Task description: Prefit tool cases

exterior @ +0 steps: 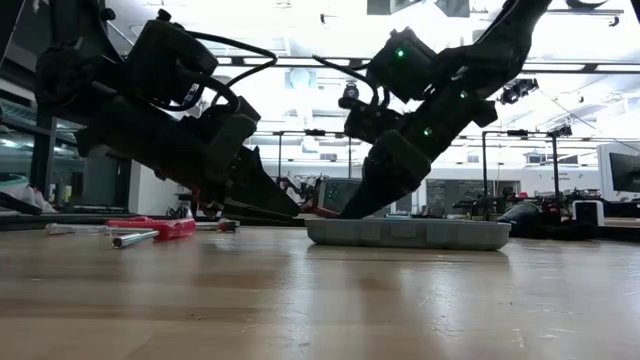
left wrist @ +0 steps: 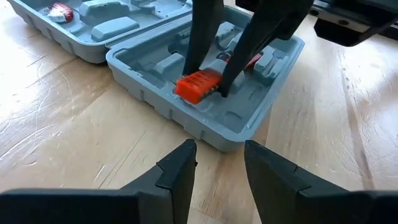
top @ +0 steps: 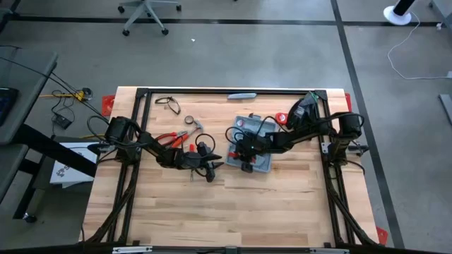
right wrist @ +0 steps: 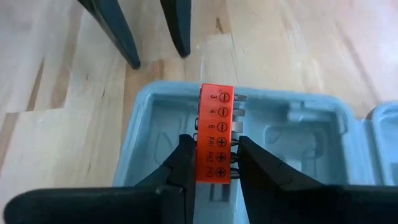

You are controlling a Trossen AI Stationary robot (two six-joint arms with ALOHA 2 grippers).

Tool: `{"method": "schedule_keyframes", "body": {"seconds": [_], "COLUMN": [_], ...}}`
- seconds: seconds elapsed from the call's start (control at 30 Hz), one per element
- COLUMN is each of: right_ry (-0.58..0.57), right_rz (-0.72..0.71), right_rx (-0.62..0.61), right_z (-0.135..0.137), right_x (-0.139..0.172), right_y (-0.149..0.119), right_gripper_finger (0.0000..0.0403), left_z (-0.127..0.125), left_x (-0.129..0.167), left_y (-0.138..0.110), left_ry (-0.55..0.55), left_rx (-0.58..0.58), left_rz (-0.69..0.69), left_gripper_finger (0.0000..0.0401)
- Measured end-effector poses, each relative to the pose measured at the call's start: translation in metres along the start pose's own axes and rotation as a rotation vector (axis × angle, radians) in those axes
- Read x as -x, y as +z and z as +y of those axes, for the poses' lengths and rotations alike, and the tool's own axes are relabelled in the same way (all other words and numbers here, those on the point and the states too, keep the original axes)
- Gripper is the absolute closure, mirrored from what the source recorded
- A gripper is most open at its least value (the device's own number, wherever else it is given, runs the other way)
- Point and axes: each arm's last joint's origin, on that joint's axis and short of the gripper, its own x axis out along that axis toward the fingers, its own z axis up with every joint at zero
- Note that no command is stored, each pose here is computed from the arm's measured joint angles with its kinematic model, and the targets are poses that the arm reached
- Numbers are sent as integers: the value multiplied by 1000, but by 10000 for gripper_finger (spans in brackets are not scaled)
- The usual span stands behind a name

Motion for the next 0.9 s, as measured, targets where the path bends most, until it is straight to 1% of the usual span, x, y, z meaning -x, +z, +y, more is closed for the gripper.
{"method": "schedule_keyframes", "body": {"seconds": [0.07,0.3,0.53,0.63,0.77,0.83,0.9], "right_ry": [17,21,14,14,14,14,14], "right_rz": [9,32,48,49,43,44,45], "right_rx": [-5,-14,-57,-61,-61,-63,-64], "right_z": [0,1,1,0,0,0,0], "right_x": [0,-3,-3,-3,-3,-3,-3], "right_y": [-1,-5,-17,-18,-18,-18,-18], "right_gripper_finger": [322,322,322,322,322,322,322], "left_z": [0,0,0,-3,-10,-12,-13], "left_x": [0,0,0,-3,-13,-22,-32], "left_y": [0,0,0,5,22,32,41], "left_ry": [0,0,-4,-7,-27,-33,-19], "left_rx": [0,1,-11,-64,-156,-215,-279], "left_rz": [0,0,0,-15,-51,-28,43], "left_gripper_finger": [270,270,270,270,270,270,270]}}
